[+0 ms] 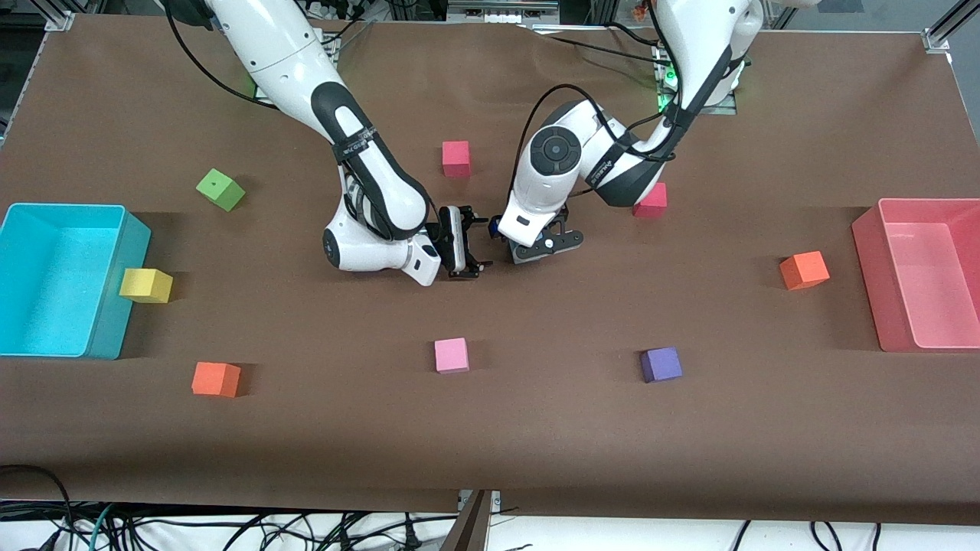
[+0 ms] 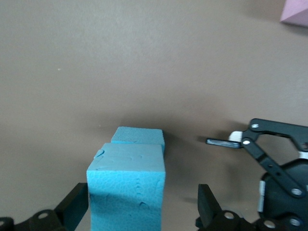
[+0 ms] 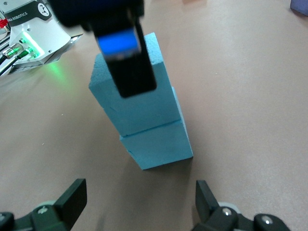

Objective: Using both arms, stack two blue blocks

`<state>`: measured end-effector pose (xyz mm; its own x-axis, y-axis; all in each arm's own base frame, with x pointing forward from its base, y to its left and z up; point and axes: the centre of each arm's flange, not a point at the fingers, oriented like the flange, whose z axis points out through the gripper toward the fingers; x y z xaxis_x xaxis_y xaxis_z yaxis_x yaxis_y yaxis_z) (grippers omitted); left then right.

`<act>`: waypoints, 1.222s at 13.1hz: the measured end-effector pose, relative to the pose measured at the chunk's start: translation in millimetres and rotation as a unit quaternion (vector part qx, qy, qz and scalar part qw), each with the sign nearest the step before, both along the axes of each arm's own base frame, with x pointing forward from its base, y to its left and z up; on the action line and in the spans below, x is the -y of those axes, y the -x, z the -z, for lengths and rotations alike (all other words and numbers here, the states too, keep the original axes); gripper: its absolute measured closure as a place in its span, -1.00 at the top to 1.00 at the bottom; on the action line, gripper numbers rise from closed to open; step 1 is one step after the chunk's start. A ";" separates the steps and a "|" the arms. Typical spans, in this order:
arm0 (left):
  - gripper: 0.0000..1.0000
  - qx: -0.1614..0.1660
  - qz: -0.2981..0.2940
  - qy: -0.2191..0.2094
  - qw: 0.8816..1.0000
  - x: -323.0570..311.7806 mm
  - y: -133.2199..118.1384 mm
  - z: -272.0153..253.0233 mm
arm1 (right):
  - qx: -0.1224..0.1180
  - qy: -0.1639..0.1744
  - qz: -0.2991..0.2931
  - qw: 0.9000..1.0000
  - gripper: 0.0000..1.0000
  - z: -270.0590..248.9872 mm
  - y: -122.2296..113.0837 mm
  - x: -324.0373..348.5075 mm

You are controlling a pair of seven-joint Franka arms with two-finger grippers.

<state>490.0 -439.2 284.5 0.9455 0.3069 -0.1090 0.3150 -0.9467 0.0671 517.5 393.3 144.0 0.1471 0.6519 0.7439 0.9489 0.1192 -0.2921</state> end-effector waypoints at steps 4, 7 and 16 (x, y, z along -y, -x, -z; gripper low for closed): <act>1.00 0.030 -0.029 0.007 0.999 -30.8 -25.7 -43.0 | 0.000 0.000 0.000 1.000 1.00 0.0 -0.2 0.3; 1.00 0.036 -0.037 -0.014 0.999 -98.5 -50.5 -94.4 | 0.001 0.000 0.001 1.000 1.00 0.0 -1.4 1.8; 1.00 0.032 0.117 -0.060 0.991 -304.0 -69.8 -236.3 | -0.007 -0.008 -0.007 1.000 1.00 -5.2 -6.8 8.7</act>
<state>559.8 -135.1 520.9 0.9961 0.0847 -0.0231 0.0838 -0.9958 -0.0376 524.3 384.6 149.2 0.1484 0.6417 0.7525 0.9430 0.1375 -0.3031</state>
